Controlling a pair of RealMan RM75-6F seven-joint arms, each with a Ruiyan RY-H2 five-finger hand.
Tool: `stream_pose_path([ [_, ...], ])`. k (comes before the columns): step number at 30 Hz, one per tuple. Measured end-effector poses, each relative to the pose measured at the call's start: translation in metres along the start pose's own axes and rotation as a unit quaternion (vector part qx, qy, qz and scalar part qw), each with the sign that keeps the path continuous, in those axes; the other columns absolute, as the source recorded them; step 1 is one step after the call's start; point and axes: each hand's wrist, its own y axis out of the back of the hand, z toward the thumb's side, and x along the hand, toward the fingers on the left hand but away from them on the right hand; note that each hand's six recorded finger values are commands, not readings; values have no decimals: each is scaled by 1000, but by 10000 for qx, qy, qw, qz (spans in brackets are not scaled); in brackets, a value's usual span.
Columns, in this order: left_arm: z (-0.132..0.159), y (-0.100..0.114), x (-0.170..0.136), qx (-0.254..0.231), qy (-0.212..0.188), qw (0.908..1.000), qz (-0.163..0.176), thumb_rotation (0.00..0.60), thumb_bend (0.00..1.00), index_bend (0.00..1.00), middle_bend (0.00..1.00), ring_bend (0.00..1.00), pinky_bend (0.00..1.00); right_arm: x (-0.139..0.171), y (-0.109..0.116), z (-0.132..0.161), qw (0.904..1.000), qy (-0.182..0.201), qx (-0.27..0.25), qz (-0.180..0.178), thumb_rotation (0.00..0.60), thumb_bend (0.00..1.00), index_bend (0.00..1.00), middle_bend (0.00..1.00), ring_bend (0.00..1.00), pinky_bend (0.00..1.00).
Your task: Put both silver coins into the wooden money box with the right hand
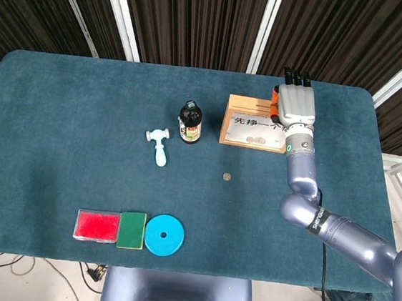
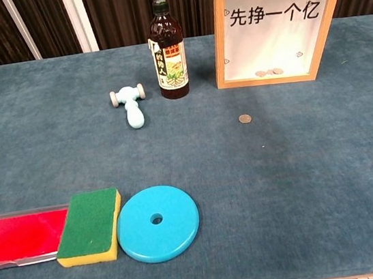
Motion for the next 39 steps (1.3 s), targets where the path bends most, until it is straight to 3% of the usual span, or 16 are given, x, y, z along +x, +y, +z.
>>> stream_pose_path([
  [29, -1, 0, 0, -3, 33, 10000, -32, 600, 397, 98, 0, 0, 0, 4, -1, 1, 9999, 6, -22, 138, 600, 533, 475, 7, 0, 0],
  [34, -1, 0, 0, -12, 42, 10000, -33, 600, 397, 98, 0, 0, 0, 4, 9, -1, 10000, -7, -43, -76, 600, 525, 414, 4, 0, 0],
  [39, -1, 0, 0, -20, 39, 10000, -19, 600, 397, 99, 0, 0, 0, 15, 24, -5, 9986, 116, -48, -508, 600, 441, 396, 4, 0, 0],
])
